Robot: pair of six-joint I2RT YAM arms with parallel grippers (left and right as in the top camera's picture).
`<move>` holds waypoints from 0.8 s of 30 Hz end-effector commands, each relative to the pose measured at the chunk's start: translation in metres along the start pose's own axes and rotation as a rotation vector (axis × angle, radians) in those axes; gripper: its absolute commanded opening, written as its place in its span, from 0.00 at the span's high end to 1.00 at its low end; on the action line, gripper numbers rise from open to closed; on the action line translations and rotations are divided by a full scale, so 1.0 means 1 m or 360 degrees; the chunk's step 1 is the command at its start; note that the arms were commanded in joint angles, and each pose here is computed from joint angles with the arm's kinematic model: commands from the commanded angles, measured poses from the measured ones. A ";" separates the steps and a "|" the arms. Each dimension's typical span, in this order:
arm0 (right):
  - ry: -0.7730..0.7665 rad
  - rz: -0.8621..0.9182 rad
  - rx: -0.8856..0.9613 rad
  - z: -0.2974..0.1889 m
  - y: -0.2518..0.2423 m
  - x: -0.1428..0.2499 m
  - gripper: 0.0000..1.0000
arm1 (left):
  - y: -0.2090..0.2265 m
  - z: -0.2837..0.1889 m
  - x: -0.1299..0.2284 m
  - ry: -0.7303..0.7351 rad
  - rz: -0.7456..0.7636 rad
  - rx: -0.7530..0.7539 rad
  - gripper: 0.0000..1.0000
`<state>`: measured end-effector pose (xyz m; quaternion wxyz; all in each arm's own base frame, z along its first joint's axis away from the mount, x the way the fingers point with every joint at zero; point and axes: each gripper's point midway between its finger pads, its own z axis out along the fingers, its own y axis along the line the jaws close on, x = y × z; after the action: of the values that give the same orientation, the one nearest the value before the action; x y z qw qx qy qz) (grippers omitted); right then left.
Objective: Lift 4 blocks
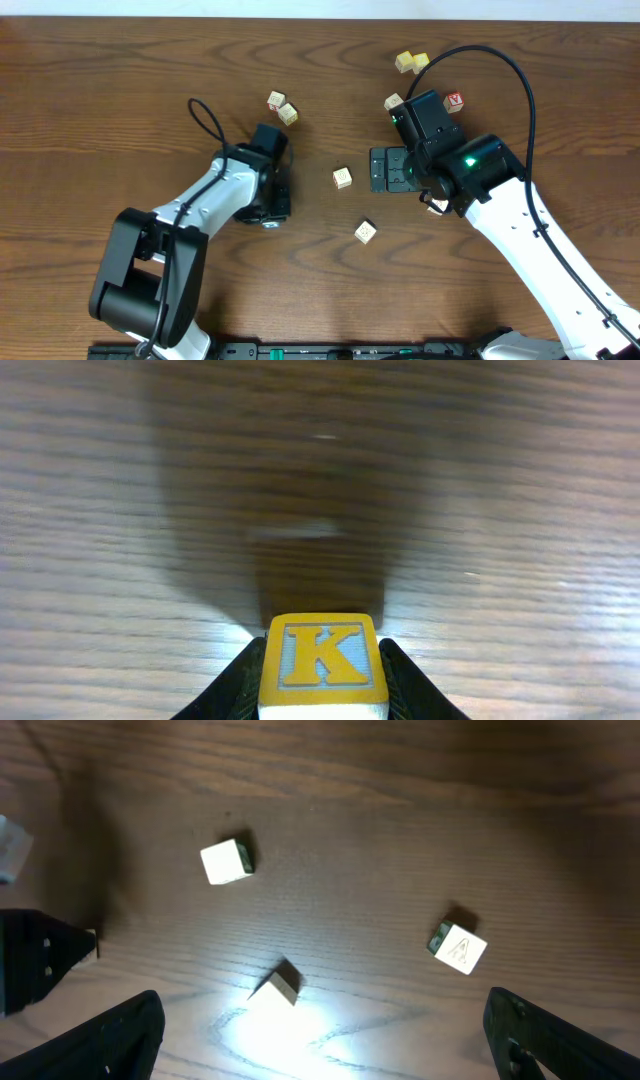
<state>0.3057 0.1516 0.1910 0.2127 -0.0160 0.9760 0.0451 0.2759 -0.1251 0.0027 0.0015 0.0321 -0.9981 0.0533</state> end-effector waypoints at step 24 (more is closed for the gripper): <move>0.0079 0.0223 0.0094 0.002 -0.046 -0.002 0.01 | -0.076 0.007 0.004 -0.0142 0.0240 0.0155 0.46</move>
<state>0.3111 0.1060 0.1856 0.1892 0.0470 0.9806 0.0223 0.2727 -0.2031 0.0069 -0.0447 -0.0452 -0.9919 0.1098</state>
